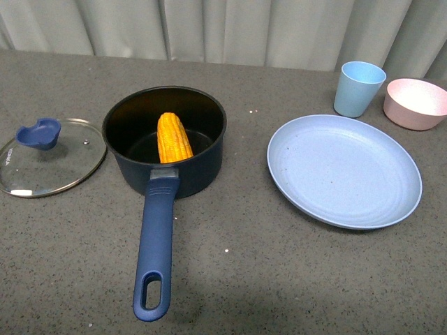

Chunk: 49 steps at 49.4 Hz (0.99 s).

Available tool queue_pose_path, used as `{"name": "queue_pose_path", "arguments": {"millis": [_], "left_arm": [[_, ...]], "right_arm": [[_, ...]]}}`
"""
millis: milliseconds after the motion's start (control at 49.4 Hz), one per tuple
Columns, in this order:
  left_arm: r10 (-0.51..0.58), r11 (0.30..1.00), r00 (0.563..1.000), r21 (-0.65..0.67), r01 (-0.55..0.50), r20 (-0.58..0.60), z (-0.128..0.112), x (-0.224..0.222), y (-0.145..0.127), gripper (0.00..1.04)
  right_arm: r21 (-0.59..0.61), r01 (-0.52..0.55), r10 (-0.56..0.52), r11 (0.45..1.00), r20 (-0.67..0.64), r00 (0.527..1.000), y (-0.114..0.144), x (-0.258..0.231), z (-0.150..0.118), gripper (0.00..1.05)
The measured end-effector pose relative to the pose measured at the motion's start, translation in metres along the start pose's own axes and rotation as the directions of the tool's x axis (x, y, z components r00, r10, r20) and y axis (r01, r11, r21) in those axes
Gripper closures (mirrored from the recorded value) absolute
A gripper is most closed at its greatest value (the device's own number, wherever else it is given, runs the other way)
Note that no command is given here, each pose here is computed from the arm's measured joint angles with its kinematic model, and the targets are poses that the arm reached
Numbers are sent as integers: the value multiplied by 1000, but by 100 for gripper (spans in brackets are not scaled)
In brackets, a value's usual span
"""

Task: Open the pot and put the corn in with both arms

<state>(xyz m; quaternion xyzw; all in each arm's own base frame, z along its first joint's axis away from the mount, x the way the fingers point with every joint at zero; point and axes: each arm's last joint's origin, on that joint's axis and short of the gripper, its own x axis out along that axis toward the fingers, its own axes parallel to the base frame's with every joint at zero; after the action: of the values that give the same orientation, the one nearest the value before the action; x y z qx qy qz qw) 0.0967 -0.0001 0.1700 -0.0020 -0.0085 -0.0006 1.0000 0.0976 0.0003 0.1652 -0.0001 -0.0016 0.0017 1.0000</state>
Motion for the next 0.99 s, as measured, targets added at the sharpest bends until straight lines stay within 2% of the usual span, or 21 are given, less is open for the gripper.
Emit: {"name": "queue_pose_path", "arguments": {"millis": [243,365,466,993], "left_arm": [[0,1000,1000,0,0,0,0,0,0,6],[0,1000,1000,0,0,0,0,0,0,6],[0,1000,1000,0,0,0,0,0,0,6],[0,1000,1000,0,0,0,0,0,0,6]], "right_arm": [[0,0,0,1000,0,1000,0,0,0,24],[1,0,0,1000,0,1000,0,0,0,7],[0,0,0,1000,0,1000,0,0,0,10],[0,0,0,1000,0,1000,0,0,0,9]]}}
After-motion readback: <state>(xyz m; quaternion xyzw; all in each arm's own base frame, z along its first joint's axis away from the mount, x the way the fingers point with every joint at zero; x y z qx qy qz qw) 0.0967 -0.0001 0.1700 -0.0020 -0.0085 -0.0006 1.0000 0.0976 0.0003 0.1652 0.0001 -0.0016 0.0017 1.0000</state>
